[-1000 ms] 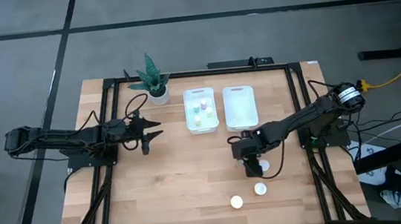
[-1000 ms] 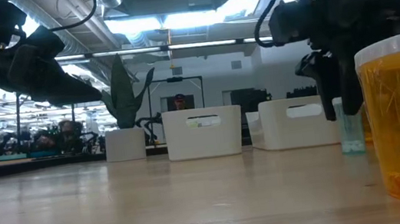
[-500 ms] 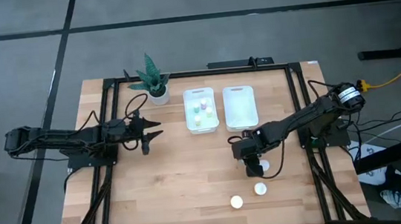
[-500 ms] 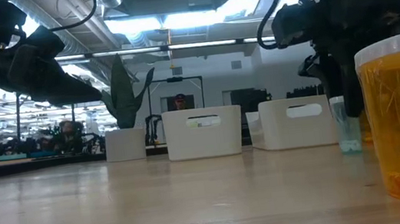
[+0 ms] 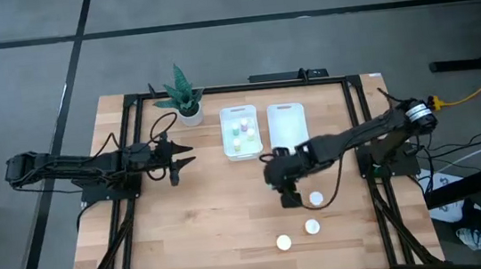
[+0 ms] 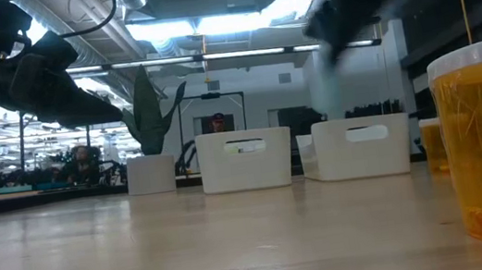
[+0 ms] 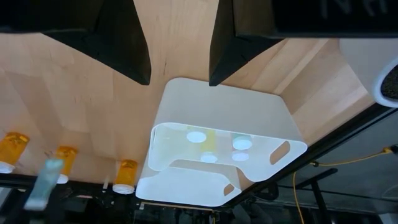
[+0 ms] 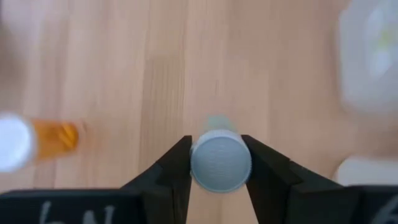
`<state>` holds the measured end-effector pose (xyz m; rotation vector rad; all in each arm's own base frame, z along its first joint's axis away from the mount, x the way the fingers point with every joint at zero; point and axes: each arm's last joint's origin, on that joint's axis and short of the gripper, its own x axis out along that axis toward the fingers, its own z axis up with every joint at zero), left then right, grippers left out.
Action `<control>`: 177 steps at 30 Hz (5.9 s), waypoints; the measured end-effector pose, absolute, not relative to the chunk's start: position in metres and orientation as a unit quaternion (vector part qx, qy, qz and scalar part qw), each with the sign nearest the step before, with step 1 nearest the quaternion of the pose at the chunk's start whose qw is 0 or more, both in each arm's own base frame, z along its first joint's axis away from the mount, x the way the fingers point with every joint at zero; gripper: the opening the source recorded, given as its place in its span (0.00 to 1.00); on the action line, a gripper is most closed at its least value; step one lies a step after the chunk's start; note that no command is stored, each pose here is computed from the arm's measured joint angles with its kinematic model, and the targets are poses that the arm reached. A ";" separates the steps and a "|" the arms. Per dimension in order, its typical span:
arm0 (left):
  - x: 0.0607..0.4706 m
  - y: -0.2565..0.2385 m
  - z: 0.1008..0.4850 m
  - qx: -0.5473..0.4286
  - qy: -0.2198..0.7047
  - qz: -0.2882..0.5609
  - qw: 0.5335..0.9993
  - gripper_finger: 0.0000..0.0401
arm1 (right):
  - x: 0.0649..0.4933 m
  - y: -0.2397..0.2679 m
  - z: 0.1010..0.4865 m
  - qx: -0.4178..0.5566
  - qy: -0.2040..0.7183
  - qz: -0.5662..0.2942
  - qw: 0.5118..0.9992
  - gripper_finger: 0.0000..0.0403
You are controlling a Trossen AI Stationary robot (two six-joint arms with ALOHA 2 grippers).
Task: Pick and place medicine bottles into bin by pill shape (circle, oval)
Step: Put the green pill bottle into the left white bin, then put the orange pill bottle into the right white bin
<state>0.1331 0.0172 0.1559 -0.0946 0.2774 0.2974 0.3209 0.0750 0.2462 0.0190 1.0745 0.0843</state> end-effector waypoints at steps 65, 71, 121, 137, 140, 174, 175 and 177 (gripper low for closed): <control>0.133 0.017 0.156 -0.047 0.138 0.148 0.978 0.39 | 0.401 -0.090 0.185 0.072 0.549 -0.053 0.831 0.37; 0.133 0.017 0.156 -0.047 0.138 0.148 0.978 0.39 | 0.401 -0.090 0.185 0.072 0.548 -0.052 0.832 0.37; 0.133 0.017 0.156 -0.047 0.138 0.148 0.978 0.39 | 0.398 -0.089 0.184 0.099 0.559 -0.068 0.820 0.56; 0.133 0.017 0.156 -0.047 0.138 0.148 0.978 0.39 | 0.406 -0.091 0.227 0.118 0.551 -0.082 0.822 0.49; 0.133 0.017 0.156 -0.047 0.138 0.148 0.978 0.39 | 0.405 -0.090 0.246 0.129 0.562 -0.089 0.812 0.48; 0.133 0.017 0.156 -0.047 0.138 0.148 0.978 0.39 | 0.276 0.017 0.308 0.028 0.720 -0.144 0.678 0.43; 0.133 0.017 0.156 -0.047 0.138 0.148 0.978 0.39 | 0.264 0.019 0.309 0.039 0.717 -0.156 0.679 0.43; 0.133 0.017 0.156 -0.047 0.138 0.148 0.978 0.39 | 0.240 0.022 0.308 0.063 0.709 -0.181 0.679 0.43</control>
